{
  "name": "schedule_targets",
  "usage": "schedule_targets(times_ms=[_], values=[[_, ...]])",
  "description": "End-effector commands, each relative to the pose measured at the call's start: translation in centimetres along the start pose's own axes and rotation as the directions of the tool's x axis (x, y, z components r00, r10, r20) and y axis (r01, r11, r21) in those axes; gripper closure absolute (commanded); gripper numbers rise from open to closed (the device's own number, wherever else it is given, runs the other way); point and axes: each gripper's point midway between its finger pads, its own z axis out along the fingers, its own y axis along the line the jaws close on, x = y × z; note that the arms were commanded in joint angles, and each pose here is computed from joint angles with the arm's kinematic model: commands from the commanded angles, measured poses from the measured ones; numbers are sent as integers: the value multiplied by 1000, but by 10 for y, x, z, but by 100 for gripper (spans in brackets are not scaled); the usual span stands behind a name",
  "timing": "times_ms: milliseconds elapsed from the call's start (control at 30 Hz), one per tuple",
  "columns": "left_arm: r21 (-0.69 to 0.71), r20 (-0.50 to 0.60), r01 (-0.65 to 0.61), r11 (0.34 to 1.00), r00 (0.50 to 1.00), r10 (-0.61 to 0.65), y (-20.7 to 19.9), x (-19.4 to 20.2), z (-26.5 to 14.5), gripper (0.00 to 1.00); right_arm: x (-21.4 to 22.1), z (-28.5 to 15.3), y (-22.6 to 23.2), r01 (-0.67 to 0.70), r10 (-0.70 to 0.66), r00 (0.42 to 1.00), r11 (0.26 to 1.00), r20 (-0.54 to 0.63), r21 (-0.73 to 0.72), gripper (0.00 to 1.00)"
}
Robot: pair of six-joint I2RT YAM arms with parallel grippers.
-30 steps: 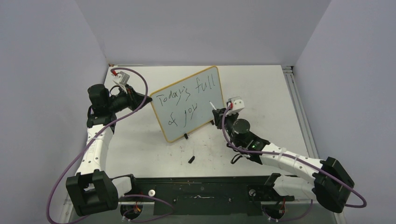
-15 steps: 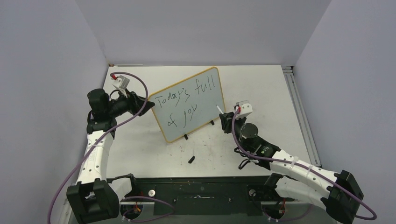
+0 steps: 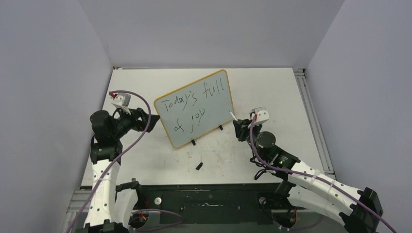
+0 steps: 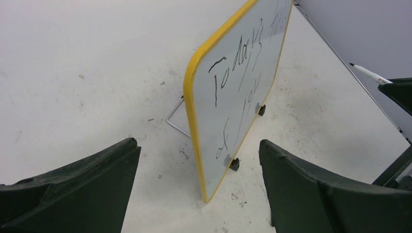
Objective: Write a sentence on the whiteboard
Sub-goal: Write a sentence on the whiteboard, then close the whiteboard marker at the center of the board.
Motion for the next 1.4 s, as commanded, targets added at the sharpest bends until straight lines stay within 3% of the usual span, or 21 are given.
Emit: schedule_targets(times_ms=[0,67,233,533,867,933,1200,1367], values=[[-214,51,79,974,996,-69,16,11,-26,8,-5,-9,-2,-14,14,1000,1000,15,1,95],[-244,51,88,966,996,-78,11,17,-38,8,-4,-11,-4,-17,17,1000,1000,14,5,95],[-170,24,113,979,994,-110,-24,25,-43,14,1,-14,1,-8,8,1000,999,-8,-34,94],[-72,-187,-46,996,982,32,-92,50,-21,22,5,-15,-2,-30,29,999,1000,-43,-9,95],[155,-419,-118,981,891,173,-180,153,22,30,7,-15,-4,-33,36,992,999,-124,26,95],[177,-450,-103,979,876,174,-187,174,29,37,9,-16,-7,-26,33,987,999,-156,45,95],[176,-582,-118,977,788,200,-181,251,42,51,14,-20,-20,-39,53,976,997,-210,72,95],[150,-629,-161,976,746,219,-170,278,42,64,10,-20,-23,-59,73,976,996,-203,73,95]])
